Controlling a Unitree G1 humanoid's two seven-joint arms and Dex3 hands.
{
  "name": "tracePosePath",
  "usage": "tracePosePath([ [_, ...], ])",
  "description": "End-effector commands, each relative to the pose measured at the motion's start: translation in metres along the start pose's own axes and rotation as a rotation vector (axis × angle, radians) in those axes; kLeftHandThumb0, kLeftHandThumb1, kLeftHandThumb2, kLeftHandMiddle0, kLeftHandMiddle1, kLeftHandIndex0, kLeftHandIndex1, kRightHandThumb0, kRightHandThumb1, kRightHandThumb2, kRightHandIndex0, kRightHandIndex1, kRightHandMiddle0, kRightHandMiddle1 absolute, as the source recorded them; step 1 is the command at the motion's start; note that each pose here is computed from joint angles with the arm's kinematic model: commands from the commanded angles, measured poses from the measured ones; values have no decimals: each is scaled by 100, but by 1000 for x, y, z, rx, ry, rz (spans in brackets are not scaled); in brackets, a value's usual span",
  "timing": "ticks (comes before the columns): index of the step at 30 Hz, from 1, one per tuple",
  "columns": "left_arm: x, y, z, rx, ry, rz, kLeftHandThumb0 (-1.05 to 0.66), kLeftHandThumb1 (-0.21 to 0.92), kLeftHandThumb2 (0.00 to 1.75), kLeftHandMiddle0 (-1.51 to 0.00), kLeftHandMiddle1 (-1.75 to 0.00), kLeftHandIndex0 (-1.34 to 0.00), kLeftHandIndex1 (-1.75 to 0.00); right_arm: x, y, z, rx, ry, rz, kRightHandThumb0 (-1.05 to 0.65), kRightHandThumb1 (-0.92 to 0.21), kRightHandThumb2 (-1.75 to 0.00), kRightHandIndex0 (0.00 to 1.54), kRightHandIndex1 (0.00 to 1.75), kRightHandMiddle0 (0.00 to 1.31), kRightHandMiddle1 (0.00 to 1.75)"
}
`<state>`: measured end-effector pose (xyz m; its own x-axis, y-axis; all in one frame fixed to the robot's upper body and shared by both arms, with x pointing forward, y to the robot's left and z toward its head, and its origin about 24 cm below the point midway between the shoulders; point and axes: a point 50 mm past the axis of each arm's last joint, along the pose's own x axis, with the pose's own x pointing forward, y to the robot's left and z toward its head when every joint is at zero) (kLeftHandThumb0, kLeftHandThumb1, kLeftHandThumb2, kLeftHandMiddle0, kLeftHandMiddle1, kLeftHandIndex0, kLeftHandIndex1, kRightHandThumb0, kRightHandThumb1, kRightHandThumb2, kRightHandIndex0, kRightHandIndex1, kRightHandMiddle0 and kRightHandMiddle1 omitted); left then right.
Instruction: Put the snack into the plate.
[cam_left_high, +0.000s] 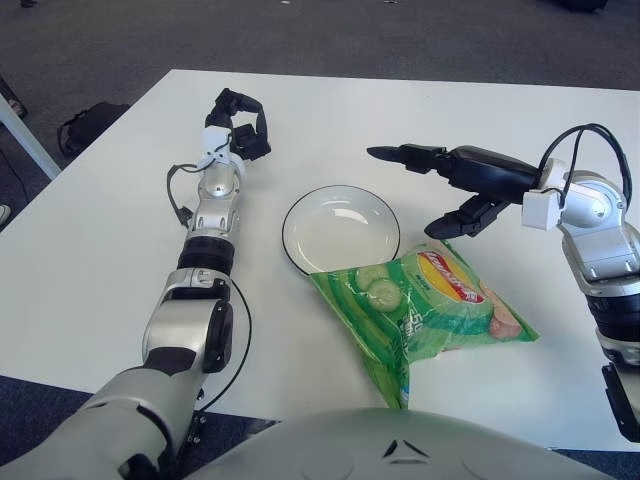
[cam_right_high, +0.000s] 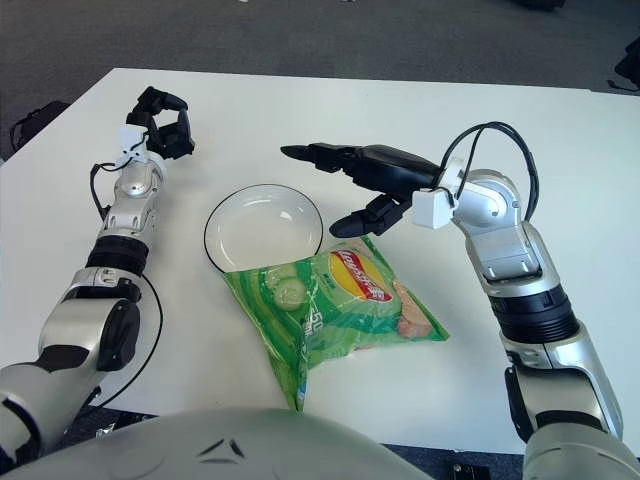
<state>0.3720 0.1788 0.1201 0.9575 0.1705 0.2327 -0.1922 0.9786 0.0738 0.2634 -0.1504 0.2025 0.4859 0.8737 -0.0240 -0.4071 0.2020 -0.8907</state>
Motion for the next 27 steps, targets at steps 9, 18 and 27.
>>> tracePosePath([
  [9, 9, -3, 11, 19, -24, -6, -42, 51, 107, -120, -175, -46, -175, -5, -4, -3, -27, -10, 19, -94, -92, -45, 17, 6, 0, 0],
  [18, 13, -4, 17, 19, -36, -6, -42, 51, 107, -119, -175, -46, -175, -4, -12, -5, -103, 105, 48, -94, -92, -65, 23, 8, 0, 0],
  [27, 16, -6, 22, 21, -41, -1, -42, 51, 107, -119, -175, -46, -175, -5, -23, -8, -111, 216, 38, -98, -92, -76, 21, 7, 2, 1],
])
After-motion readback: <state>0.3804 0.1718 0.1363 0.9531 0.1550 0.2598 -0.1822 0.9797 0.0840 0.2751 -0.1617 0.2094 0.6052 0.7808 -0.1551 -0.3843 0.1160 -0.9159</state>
